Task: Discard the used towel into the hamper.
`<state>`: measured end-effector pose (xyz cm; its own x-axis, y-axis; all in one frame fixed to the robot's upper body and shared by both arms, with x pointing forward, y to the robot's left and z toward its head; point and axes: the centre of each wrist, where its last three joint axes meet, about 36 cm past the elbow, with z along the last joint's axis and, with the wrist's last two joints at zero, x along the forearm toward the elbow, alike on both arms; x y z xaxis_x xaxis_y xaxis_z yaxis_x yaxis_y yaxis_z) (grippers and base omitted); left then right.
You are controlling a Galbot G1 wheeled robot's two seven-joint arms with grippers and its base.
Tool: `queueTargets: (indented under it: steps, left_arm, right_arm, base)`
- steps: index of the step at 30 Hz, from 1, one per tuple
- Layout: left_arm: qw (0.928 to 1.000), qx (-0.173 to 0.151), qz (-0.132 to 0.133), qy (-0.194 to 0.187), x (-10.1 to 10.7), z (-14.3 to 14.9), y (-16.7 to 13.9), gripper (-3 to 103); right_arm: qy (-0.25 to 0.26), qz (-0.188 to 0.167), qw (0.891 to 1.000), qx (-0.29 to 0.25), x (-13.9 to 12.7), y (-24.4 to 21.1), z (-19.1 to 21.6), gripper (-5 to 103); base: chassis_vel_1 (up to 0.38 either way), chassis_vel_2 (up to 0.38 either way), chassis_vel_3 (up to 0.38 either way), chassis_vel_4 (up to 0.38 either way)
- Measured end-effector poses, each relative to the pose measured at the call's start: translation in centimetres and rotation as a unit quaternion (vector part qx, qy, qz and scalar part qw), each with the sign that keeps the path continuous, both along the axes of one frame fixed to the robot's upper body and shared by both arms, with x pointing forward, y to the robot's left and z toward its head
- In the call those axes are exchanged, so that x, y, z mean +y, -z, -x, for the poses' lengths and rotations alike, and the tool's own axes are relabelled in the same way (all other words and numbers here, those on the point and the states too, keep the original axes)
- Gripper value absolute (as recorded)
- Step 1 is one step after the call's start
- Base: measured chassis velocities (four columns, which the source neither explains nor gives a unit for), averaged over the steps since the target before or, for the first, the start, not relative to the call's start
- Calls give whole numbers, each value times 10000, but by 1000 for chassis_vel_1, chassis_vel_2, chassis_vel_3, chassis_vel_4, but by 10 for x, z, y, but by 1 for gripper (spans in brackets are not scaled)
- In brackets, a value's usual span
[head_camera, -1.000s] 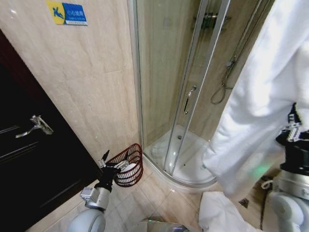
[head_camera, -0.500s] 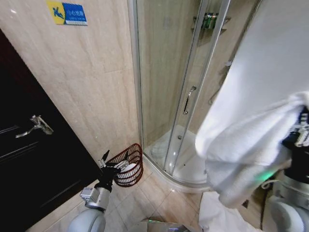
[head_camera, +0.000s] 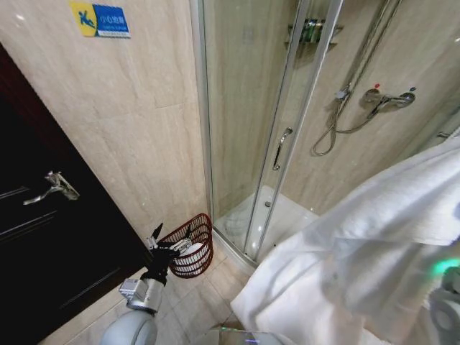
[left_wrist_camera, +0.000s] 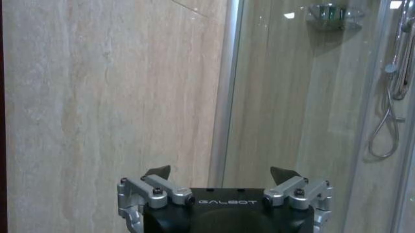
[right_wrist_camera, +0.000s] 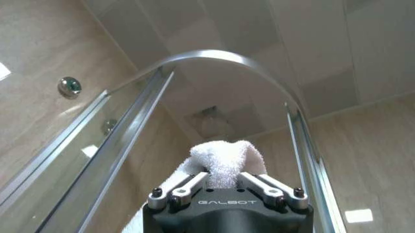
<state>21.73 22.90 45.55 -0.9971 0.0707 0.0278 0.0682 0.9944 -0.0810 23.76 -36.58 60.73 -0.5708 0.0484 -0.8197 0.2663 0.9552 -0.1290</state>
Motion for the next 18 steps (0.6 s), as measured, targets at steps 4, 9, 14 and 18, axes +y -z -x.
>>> queueTargets:
  steps: [4, 9, 14, 18]
  left_arm:
    - [10000, 0, 0, 0, 0, 0, 0, 100]
    - [10000, 0, 0, 0, 0, 0, 0, 100]
    - [10000, 0, 0, 0, 0, 0, 0, 100]
    - [10000, 0, 0, 0, 0, 0, 0, 100]
  right_arm:
    - [-70, -154, 9998, 82, 1, 3, 0, 6]
    - [5, -387, 9977, 565, 5, 19, 7, 6]
    - [134, -560, 9927, 1064, 6, 21, 8, 6]
    - [279, -1143, 9792, 1652, 13, 21, 0, 6]
  base:
    - [0, 0, 0, 0]
    - [0, 0, 0, 0]
    - [0, 0, 0, 0]
    - [0, 0, 0, 0]
